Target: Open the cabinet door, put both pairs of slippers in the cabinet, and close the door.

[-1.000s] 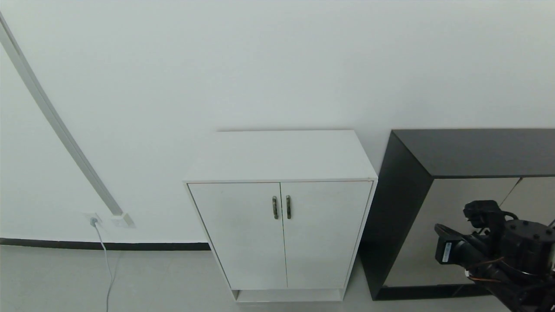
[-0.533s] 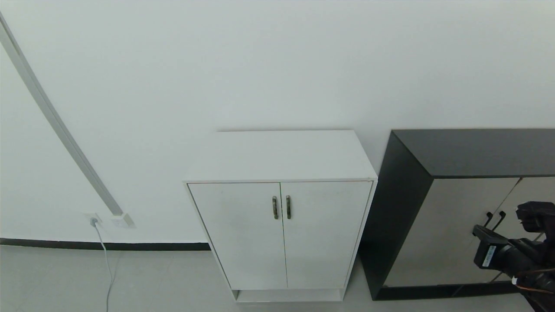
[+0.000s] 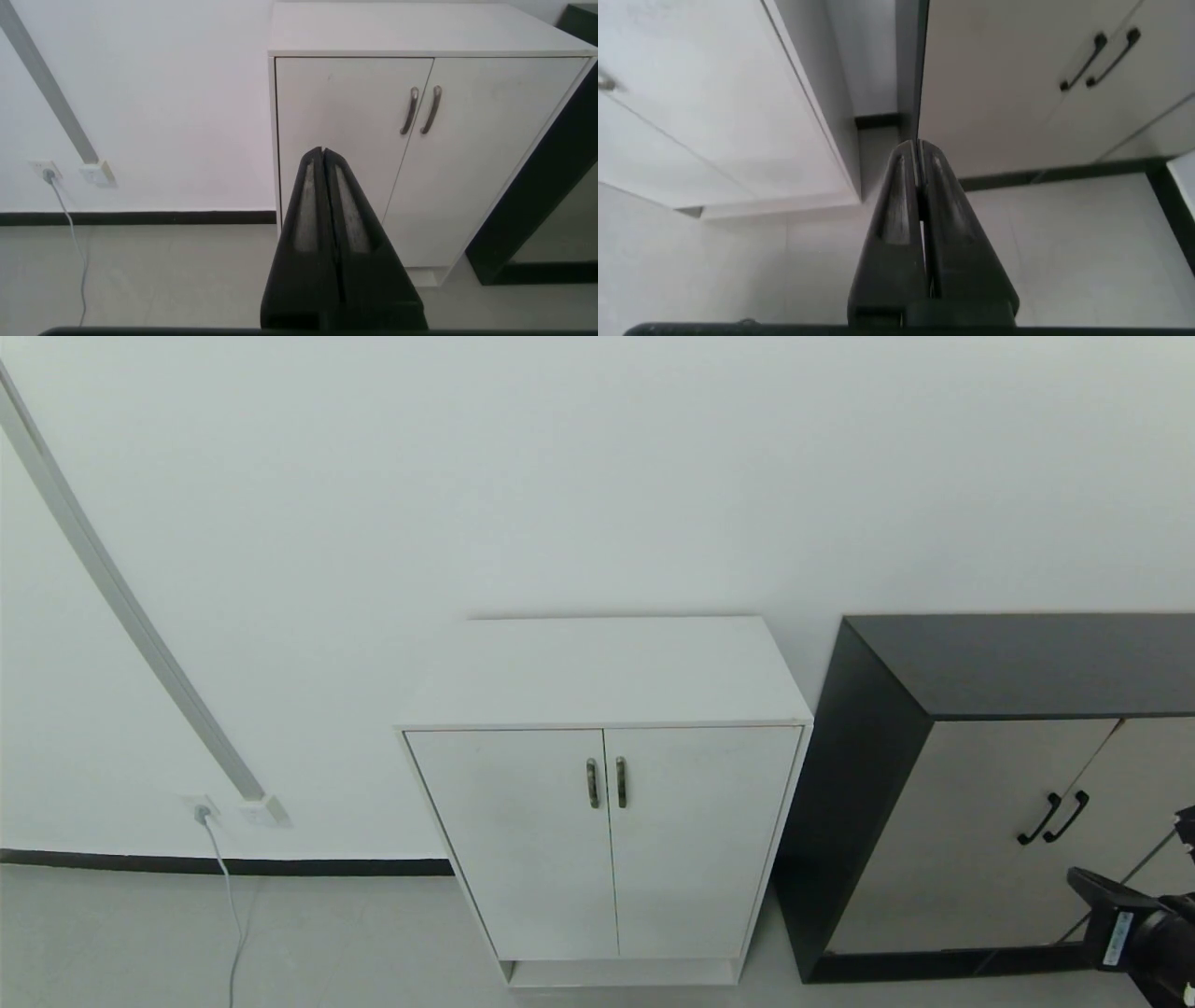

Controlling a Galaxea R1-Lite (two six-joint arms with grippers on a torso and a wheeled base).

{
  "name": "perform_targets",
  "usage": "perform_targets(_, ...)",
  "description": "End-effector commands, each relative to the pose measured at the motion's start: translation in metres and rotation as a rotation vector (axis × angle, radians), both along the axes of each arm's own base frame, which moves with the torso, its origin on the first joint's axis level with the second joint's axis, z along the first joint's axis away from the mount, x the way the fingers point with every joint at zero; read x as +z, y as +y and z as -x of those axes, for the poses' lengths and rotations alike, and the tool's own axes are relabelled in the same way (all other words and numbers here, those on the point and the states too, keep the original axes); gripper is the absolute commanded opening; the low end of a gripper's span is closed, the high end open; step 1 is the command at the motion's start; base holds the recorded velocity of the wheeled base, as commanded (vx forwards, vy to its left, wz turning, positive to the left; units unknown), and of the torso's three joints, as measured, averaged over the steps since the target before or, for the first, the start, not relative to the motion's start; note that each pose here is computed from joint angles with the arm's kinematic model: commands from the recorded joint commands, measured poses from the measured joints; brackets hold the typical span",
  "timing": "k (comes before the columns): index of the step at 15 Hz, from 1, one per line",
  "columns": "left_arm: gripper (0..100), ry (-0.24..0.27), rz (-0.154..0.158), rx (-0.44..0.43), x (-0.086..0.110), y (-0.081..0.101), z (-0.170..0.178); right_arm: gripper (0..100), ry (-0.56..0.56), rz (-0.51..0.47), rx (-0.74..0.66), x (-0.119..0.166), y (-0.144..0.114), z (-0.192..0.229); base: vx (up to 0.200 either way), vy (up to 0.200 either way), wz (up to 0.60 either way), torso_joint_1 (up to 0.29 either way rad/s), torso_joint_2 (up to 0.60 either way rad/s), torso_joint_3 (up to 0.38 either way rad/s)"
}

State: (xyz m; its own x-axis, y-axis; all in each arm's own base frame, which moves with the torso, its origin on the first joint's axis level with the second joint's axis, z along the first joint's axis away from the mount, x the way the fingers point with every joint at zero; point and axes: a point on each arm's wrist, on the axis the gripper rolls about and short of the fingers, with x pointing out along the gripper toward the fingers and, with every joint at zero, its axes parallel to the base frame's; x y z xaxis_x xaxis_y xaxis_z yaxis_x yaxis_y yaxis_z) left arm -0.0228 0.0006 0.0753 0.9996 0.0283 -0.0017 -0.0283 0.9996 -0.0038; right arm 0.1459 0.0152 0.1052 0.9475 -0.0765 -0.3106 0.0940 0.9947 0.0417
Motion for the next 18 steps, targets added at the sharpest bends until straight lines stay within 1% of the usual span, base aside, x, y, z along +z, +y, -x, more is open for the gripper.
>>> perform_targets(1, 0, 0.001, 0.001, 0.001, 0.0, 0.0, 0.0, 0, -0.045, -0.021, 0.003, 0.012, -0.003, 0.026, 0.0, 0.0, 0.0, 0.0, 0.0, 0.0)
perform_targets(3, 0, 0.001, -0.001, 0.001, 0.0, 0.0, 0.0, 0, -0.029, -0.018, 0.003, 0.011, -0.006, 0.045, 0.0, 0.0, 0.0, 0.0, 0.0, 0.0)
perform_targets(6, 0, 0.001, -0.001, 0.001, 0.0, 0.0, 0.0, 0, -0.034, -0.019, 0.011, 0.011, -0.009, 0.066, 0.0, 0.0, 0.0, 0.0, 0.0, 0.0)
perform_targets(10, 0, 0.0, -0.001, 0.001, 0.0, 0.0, 0.0, 0, -0.032, -0.009, 0.073, 0.001, -0.012, 0.105, 0.0, 0.0, 0.0, 0.0, 0.0, 0.0)
perform_targets(12, 0, 0.0, -0.001, 0.001, 0.0, 0.0, 0.0, 0, 0.011, 0.014, 0.134, -0.01, -0.013, 0.119, 0.0, 0.0, 0.0, 0.0, 0.0, 0.0)
perform_targets(15, 0, 0.0, -0.001, 0.001, 0.0, 0.0, 0.0, 0, 0.05, 0.019, 0.216, -0.018, -0.013, 0.128, 0.0, 0.0, 0.0, 0.0, 0.0, 0.0)
perform_targets(16, 0, 0.0, -0.001, 0.001, 0.0, 0.0, 0.0, 0, 0.091, 0.029, 0.24, -0.024, -0.013, 0.133, 0.0, 0.0, 0.0, 0.0, 0.0, 0.0)
perform_targets(18, 0, 0.0, -0.001, 0.001, 0.0, 0.0, 0.0, 0, 0.093, 0.032, 0.255, -0.024, -0.013, 0.134, 0.0, 0.0, 0.0, 0.0, 0.0, 0.0)
